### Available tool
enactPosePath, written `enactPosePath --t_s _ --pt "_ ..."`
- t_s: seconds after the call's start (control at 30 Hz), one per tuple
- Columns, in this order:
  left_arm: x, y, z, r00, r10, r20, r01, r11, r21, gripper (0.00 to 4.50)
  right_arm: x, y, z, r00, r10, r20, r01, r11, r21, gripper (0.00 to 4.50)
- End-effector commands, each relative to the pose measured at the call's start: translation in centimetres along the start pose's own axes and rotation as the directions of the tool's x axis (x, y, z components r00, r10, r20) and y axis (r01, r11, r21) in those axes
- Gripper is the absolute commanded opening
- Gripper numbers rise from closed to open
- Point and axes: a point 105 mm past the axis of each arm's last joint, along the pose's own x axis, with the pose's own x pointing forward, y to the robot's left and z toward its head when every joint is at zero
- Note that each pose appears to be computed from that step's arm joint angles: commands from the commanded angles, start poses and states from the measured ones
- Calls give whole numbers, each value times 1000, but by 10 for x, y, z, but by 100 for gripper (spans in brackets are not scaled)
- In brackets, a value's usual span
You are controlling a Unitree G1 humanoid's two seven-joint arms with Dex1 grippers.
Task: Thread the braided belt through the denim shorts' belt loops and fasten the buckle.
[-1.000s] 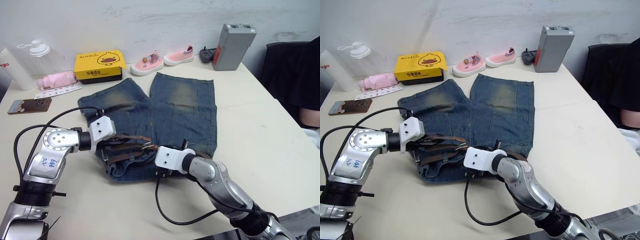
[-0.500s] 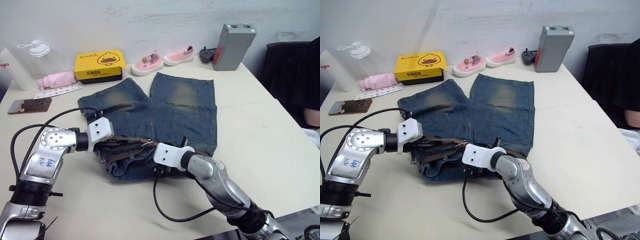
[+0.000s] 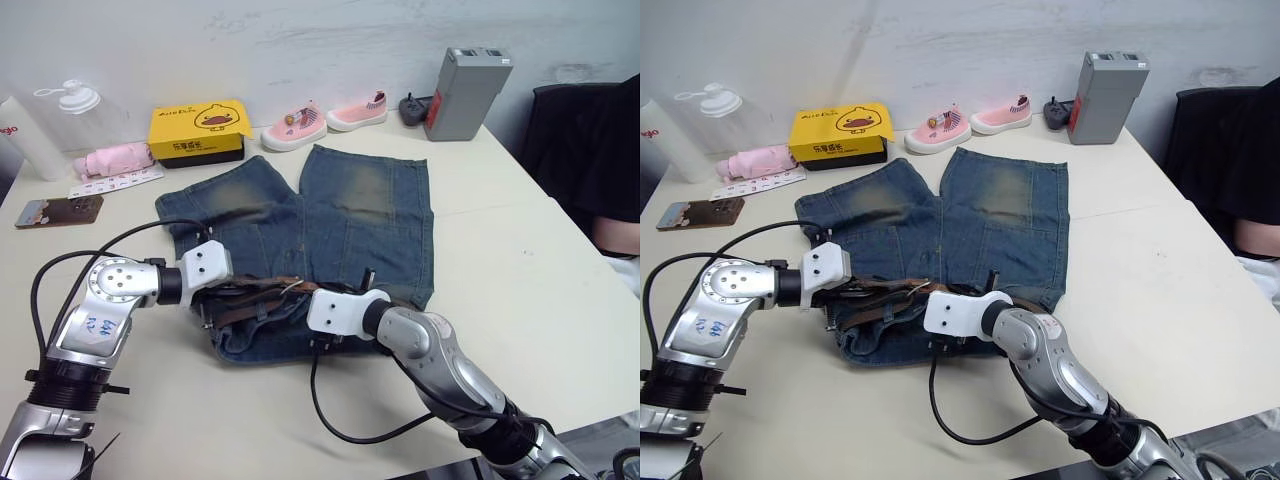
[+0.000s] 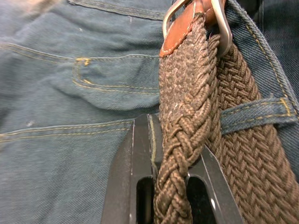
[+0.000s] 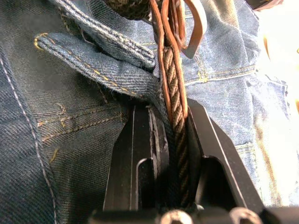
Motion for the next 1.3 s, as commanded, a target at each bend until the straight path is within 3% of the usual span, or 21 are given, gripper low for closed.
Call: enactPosePath --t_s 0.03,0.23,0.57,0.83,1.07,1.13,1.17,1.3 --pt "6 3 10 1000 -12 20 11 999 52 0 -3 -9 13 998 -38 49 40 999 -36 12" --pt "18 1 17 998 -31 53 28 998 60 0 -4 -8 12 998 -37 48 39 999 -35 12" --pt "50 -26 28 987 -87 136 93 995 -36 0 -5 -4 2 1000 -2 4 2 1000 31 12" --pt "63 -32 48 977 -126 173 129 992 -3 0 -6 6 -5 998 58 -26 -57 997 56 12" --pt "68 -30 49 977 -134 163 132 991 26 0 -11 14 -9 992 119 -37 -119 993 18 12" --pt "70 -31 51 976 -144 165 141 989 33 0 -15 11 -10 992 120 -34 -117 991 68 114" --pt "71 -32 51 975 -149 164 145 989 35 0 -18 10 -11 992 122 -36 -119 990 82 133" --pt "72 -33 48 975 -157 155 154 988 35 0 -36 1 -7 991 130 1 -129 980 149 319"
